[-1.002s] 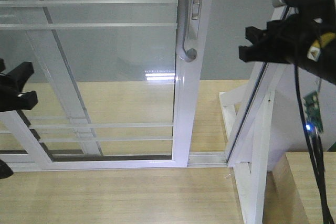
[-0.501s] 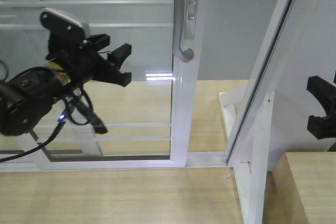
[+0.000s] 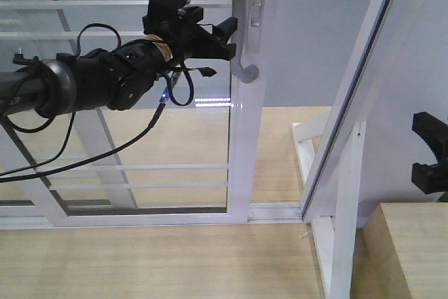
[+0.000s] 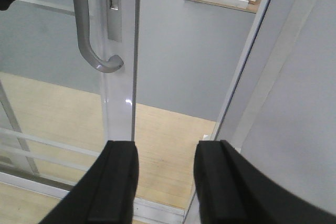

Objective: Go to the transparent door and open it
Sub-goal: 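Reach the left gripper to the grey handle and close on it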

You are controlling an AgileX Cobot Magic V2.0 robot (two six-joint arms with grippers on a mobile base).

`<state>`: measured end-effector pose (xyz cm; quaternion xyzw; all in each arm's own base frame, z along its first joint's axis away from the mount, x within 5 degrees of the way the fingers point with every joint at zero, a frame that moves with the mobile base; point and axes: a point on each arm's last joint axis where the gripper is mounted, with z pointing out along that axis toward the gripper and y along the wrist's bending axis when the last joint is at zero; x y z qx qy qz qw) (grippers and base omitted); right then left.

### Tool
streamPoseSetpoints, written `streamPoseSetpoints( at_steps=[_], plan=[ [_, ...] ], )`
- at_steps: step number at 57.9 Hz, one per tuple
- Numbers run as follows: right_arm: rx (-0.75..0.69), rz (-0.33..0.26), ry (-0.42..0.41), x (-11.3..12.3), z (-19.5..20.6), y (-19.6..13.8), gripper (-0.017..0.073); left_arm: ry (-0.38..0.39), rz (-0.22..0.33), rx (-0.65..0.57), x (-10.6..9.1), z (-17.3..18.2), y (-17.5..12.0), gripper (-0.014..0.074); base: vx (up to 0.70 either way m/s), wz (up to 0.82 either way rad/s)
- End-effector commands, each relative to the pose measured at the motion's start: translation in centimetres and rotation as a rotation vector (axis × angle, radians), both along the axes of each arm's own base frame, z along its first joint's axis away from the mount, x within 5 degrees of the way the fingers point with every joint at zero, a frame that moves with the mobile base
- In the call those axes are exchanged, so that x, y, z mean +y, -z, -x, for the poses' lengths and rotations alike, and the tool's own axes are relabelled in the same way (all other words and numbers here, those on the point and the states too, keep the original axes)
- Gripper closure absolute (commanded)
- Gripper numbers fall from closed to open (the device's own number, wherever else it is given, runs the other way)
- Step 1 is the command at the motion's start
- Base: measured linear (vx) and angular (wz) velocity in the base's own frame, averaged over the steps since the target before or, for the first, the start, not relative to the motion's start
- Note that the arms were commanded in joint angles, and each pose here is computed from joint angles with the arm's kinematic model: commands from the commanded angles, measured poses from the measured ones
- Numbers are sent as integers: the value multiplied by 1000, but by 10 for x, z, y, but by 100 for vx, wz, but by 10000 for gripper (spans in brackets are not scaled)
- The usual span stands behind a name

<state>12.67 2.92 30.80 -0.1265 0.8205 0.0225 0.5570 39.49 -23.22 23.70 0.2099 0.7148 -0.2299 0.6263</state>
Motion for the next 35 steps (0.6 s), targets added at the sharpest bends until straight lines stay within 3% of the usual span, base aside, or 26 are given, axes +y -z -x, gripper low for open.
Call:
streamPoseSetpoints(
  at_steps=[1,13,35],
  plan=[
    [-98,0,-12,1,-2,-15,221,58,93,-144,-13,2,-46,25,0,0],
    [-103,35,-11,-1,-3,-15,221,52,89,-138,-27,-17,-45,28,0,0],
    [-103,34,-11,-1,-3,-15,221,26,64,-108,-35,-35,-37,56,0,0]
  ],
)
